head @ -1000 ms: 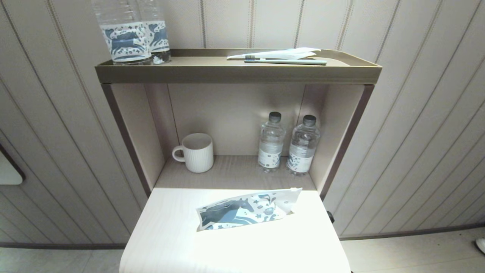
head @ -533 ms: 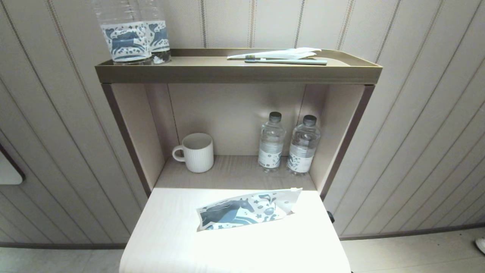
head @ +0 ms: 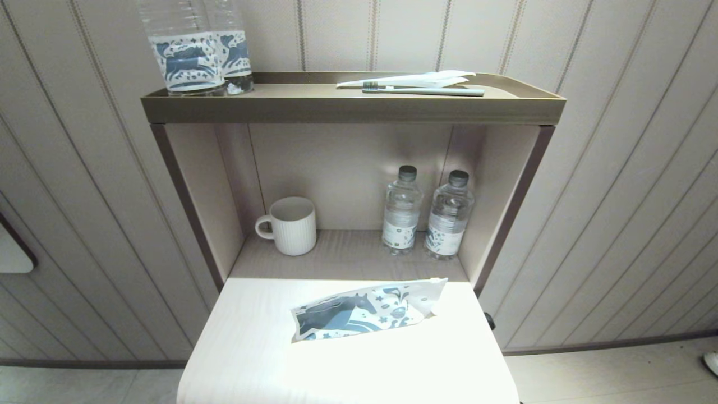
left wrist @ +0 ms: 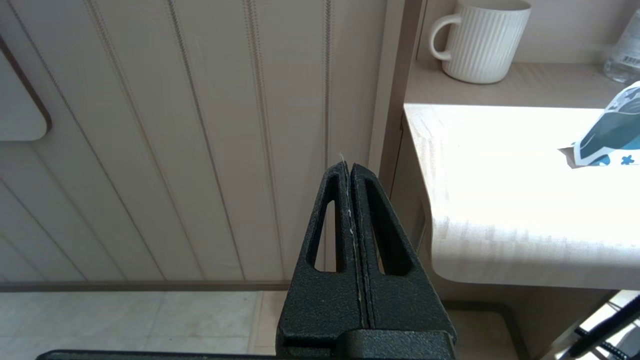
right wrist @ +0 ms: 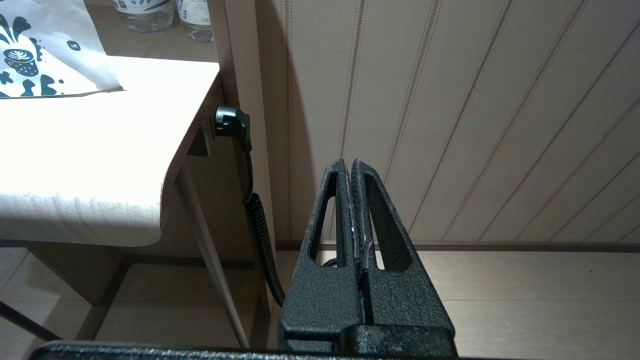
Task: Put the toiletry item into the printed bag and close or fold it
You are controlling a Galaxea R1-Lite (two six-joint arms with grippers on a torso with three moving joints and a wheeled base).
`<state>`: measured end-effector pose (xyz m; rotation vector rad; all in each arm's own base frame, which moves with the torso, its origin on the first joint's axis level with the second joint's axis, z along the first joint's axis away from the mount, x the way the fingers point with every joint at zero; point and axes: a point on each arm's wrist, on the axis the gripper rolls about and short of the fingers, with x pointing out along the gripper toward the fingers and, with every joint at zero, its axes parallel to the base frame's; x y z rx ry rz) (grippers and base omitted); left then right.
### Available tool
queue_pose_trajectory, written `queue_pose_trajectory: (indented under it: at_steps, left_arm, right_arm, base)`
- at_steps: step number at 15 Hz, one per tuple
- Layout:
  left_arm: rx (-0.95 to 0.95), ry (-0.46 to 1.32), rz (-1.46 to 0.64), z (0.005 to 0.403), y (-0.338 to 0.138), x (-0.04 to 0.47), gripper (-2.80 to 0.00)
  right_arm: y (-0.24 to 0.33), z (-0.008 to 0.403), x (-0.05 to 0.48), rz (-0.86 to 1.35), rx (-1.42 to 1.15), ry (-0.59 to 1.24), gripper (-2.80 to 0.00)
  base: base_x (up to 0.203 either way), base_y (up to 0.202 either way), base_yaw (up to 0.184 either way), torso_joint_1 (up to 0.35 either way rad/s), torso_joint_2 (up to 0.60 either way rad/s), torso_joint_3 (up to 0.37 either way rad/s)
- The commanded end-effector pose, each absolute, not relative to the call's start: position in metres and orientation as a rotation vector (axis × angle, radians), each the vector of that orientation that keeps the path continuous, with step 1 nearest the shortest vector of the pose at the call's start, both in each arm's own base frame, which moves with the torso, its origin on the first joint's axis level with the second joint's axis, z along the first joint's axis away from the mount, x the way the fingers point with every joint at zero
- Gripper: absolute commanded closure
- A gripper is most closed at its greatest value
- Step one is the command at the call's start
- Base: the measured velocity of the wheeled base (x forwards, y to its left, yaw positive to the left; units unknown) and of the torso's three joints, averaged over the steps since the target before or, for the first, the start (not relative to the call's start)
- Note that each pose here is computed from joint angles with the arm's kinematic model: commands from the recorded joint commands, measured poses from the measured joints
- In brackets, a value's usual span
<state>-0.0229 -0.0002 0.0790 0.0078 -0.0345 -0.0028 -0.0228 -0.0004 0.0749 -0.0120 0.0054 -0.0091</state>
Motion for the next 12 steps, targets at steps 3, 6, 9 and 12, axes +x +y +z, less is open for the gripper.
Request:
queue_pose_trajectory:
  at_steps: [3, 6, 9, 12]
  left_arm:
    - [0.006, -0.034, -0.004, 0.0791, -0.0002, -0.0227, 0.0]
    - [0.005, -0.035, -0.003, 0.0791, -0.0002, -0.0229, 0.0]
    - [0.006, -0.035, -0.003, 0.0791, -0.0002, -0.0229, 0.0]
    - [0.006, -0.035, -0.003, 0.0791, -0.0002, -0.0229, 0.0]
  right_arm:
    - [-0.0004, 0.075, -0.0228, -0.009, -0.012, 0.005, 0.0]
    - [-0.0004, 0.075, -0.0228, -0.011, -0.012, 0.005, 0.0]
    - [-0.0003, 0.0749, -0.0228, -0.012, -0.014, 0.006, 0.0]
    - [-0.0003, 0.075, -0.0228, -0.011, -0.015, 0.005, 0.0]
  base:
    - [0.0, 0.0, 0.0, 0.0, 0.0, 0.0]
    - [0.0, 0.0, 0.0, 0.0, 0.0, 0.0]
    - [0.0, 0.0, 0.0, 0.0, 0.0, 0.0]
    - [0.0, 0.0, 0.0, 0.0, 0.0, 0.0]
